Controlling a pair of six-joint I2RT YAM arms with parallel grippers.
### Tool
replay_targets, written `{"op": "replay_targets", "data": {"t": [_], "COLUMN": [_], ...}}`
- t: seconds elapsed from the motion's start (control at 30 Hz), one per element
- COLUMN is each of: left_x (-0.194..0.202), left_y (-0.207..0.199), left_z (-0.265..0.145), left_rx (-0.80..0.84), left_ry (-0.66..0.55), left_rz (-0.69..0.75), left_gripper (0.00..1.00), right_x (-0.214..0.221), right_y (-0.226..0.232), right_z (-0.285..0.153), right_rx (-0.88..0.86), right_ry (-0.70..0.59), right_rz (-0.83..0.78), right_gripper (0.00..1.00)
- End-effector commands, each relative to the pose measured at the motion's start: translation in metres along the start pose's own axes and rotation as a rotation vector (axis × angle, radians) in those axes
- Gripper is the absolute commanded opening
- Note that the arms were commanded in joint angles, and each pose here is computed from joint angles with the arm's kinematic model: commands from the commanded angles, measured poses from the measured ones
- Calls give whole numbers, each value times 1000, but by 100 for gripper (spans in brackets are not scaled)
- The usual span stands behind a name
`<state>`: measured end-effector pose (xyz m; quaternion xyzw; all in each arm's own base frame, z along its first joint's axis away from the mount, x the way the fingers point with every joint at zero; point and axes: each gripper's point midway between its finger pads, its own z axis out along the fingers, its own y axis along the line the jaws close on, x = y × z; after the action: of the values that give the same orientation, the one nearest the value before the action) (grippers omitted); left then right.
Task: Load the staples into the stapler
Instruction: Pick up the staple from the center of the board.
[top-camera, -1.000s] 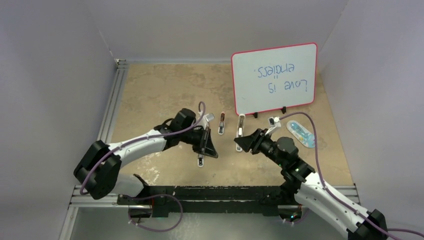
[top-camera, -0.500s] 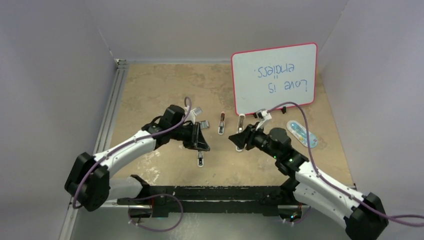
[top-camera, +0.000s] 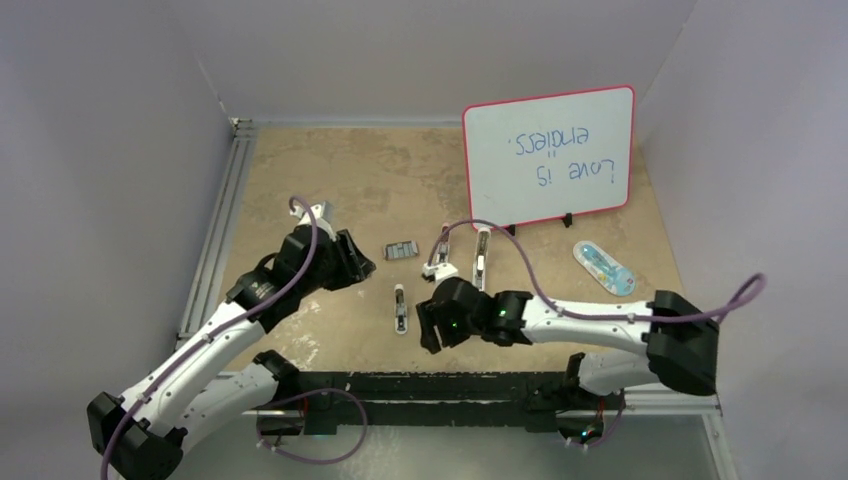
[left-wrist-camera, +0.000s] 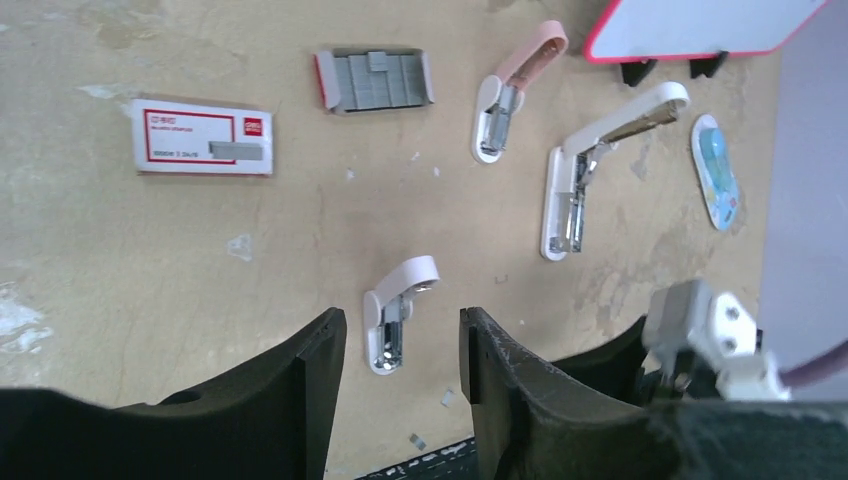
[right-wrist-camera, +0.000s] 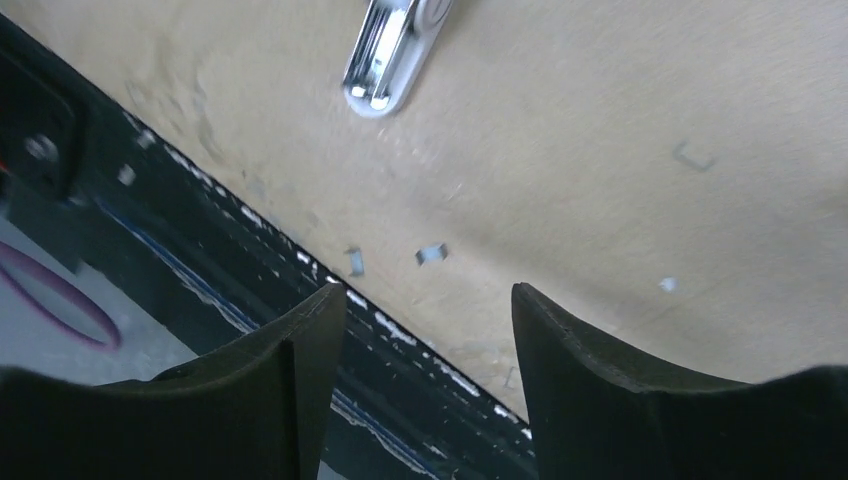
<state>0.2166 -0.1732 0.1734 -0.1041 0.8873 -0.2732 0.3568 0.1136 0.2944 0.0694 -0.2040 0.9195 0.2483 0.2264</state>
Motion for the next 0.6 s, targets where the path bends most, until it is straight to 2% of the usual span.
{"op": "replay_targets", "data": {"t": [0.0, 0.17, 0.37, 0.57], "left_x": [-4, 2, 5, 10], "left_y": [18, 22, 26, 30], "left_z": [3, 9, 11, 14], "left_rx": [-84, -97, -101, -110], "left_ry": [-40, -18, -14, 0], "left_rz": [-13, 2, 6, 9], "left_gripper": [46, 47, 47, 48], "right_x": [14, 20, 17, 22], "right_y": [10, 16, 13, 14], "right_z": [7, 22, 36, 43], "right_rx": [97, 161, 212, 206], "right_ry": [70, 109, 121, 146], "right_rz": [-119, -219, -262, -291], "right_gripper": [65, 60, 42, 36]}}
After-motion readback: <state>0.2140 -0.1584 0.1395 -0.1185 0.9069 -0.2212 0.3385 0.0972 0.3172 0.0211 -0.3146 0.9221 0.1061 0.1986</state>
